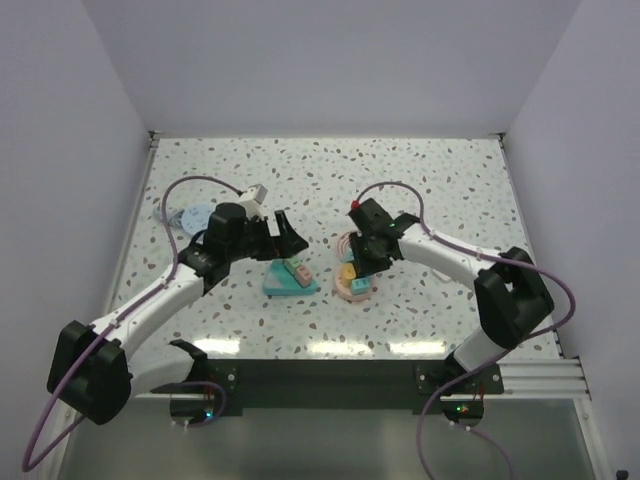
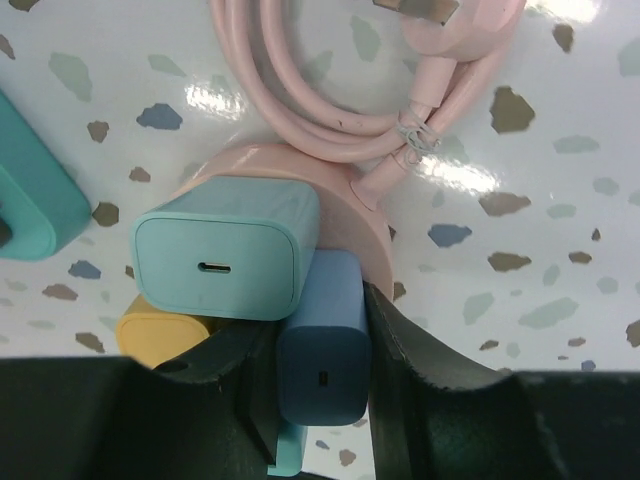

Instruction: Pull the plug off the socket

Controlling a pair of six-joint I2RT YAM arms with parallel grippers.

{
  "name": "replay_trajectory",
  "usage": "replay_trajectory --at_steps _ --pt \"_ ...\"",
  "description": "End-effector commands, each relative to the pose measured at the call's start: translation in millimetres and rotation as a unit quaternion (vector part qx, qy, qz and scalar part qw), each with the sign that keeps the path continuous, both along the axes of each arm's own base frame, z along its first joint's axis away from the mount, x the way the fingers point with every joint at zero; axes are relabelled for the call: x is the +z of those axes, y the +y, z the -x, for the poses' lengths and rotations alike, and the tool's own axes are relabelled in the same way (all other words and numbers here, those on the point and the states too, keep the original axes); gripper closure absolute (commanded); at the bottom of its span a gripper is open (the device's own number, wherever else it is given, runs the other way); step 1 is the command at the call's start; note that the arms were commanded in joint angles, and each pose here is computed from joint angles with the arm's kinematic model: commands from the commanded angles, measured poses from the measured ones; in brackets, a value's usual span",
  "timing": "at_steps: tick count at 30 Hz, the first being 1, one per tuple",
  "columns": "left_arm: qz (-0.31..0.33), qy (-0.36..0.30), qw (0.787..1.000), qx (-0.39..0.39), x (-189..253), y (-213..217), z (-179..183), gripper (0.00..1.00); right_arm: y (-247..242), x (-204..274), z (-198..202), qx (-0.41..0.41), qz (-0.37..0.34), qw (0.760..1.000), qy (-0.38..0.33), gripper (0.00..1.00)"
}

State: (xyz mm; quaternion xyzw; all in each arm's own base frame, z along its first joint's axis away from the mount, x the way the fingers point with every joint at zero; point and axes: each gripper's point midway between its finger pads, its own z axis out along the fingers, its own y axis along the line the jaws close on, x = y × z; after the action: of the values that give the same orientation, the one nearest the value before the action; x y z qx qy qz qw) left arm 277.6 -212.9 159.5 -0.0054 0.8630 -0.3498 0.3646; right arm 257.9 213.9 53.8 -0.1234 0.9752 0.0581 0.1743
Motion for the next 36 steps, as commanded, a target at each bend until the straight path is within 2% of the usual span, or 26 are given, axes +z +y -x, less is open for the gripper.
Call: replay_trajectory --at_steps 1,2,8,18,27,29,32,33,35,36 --pt "0.057 -0.026 0.997 -0.055 20 -38 8 0.0 1 45 -3 -0.036 -0.105 0.994 -0.021 1.0" --pt "0.062 -0.018 0.996 -0.059 17 -45 9 0.0 3 54 -8 -0.055 -0.148 0.987 -0.022 1.0" --pt "0.107 0.005 0.991 -0.086 15 -88 17 0.0 1 91 -7 -0.065 -0.215 0.972 -0.062 1.0" --pt "0.111 0.032 0.991 -0.067 -6 -110 -5 0.0 5 105 3 -0.067 -0.271 0.956 -0.087 1.0" --pt "0.133 0.05 0.984 -0.111 -12 -137 5 0.0 12 114 0 -0.045 -0.293 0.949 -0.103 1.0" --pt "0.134 0.051 0.983 -0.118 -13 -139 8 0.04 13 116 -2 -0.04 -0.292 0.949 -0.11 1.0" --pt "0.133 0.055 0.981 -0.133 -15 -142 11 0.17 14 119 -4 -0.032 -0.293 0.948 -0.116 1.0" --pt "0.138 0.054 0.979 -0.142 -12 -144 12 0.26 14 120 -4 -0.032 -0.292 0.949 -0.117 1.0" --pt "0.141 0.062 0.977 -0.149 -16 -147 14 0.35 13 123 -7 -0.032 -0.293 0.947 -0.128 1.0" --pt "0.141 0.064 0.976 -0.151 -16 -148 14 0.43 13 124 -7 -0.032 -0.293 0.947 -0.131 1.0"
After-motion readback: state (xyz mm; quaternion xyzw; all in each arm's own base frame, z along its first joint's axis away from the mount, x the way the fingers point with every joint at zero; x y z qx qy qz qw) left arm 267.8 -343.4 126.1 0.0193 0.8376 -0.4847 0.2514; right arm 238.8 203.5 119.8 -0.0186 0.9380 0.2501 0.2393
